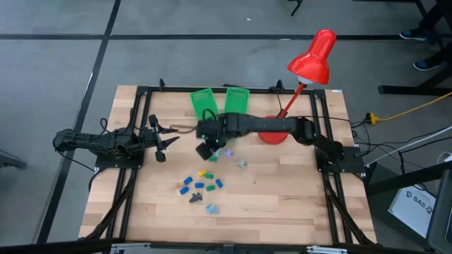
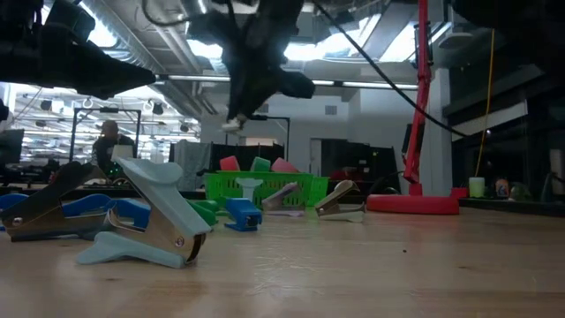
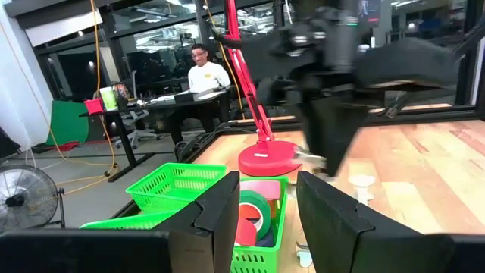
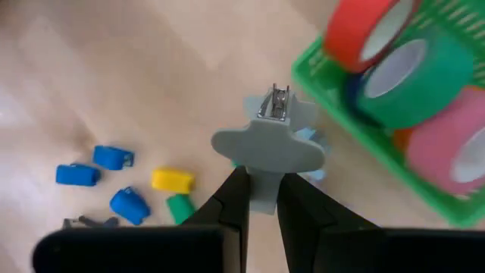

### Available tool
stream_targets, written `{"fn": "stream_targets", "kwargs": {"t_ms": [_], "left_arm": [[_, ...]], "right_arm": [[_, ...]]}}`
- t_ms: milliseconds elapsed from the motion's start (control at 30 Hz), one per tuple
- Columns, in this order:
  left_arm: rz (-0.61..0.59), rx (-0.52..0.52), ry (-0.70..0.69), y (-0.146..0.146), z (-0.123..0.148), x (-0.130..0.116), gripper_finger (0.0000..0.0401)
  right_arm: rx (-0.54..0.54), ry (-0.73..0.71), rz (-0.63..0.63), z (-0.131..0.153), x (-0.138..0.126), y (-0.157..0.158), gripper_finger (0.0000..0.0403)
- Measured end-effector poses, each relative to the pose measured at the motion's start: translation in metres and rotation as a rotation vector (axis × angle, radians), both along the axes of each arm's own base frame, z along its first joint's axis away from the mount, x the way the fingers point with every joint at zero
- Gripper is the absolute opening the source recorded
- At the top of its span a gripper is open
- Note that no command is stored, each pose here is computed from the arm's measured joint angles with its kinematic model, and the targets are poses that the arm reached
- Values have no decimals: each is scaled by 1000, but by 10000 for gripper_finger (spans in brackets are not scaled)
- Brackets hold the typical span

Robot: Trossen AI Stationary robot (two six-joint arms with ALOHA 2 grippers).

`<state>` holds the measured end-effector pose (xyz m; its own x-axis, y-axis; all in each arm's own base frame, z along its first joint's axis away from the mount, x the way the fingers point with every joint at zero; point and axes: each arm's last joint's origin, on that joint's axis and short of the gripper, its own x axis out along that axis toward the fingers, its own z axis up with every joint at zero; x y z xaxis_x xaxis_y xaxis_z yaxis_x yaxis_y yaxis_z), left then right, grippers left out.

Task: Pick and place Stapler, Stapler remover, tape
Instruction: Put the gray staple remover into the right green bin

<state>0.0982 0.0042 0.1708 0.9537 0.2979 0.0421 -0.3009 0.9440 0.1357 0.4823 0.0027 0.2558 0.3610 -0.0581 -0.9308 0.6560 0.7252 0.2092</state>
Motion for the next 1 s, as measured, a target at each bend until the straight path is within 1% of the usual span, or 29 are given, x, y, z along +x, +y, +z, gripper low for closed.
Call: {"fn": "stream_targets", "kwargs": {"t_ms": [167, 300, 433, 533, 800, 1000], "left_arm": [[0, 0, 0, 0, 0, 0, 128], [0, 0, 0, 0, 0, 0, 127], [0, 0, 0, 0, 0, 0, 127], [0, 0, 0, 0, 0, 0, 127], [0, 0, 0, 0, 0, 0, 128], [0, 0, 0, 0, 0, 0, 127]], "right_arm": [[-31, 49, -92, -1, -6, -47, 48], [-30, 100, -174, -3, -16, -83, 48], [-17, 146, -231, -1, -27, -111, 48], [-17, 142, -276, 1, -34, -132, 48], [-15, 195, -321, -1, -52, -172, 49], [5, 196, -362, -1, -59, -188, 102]]}}
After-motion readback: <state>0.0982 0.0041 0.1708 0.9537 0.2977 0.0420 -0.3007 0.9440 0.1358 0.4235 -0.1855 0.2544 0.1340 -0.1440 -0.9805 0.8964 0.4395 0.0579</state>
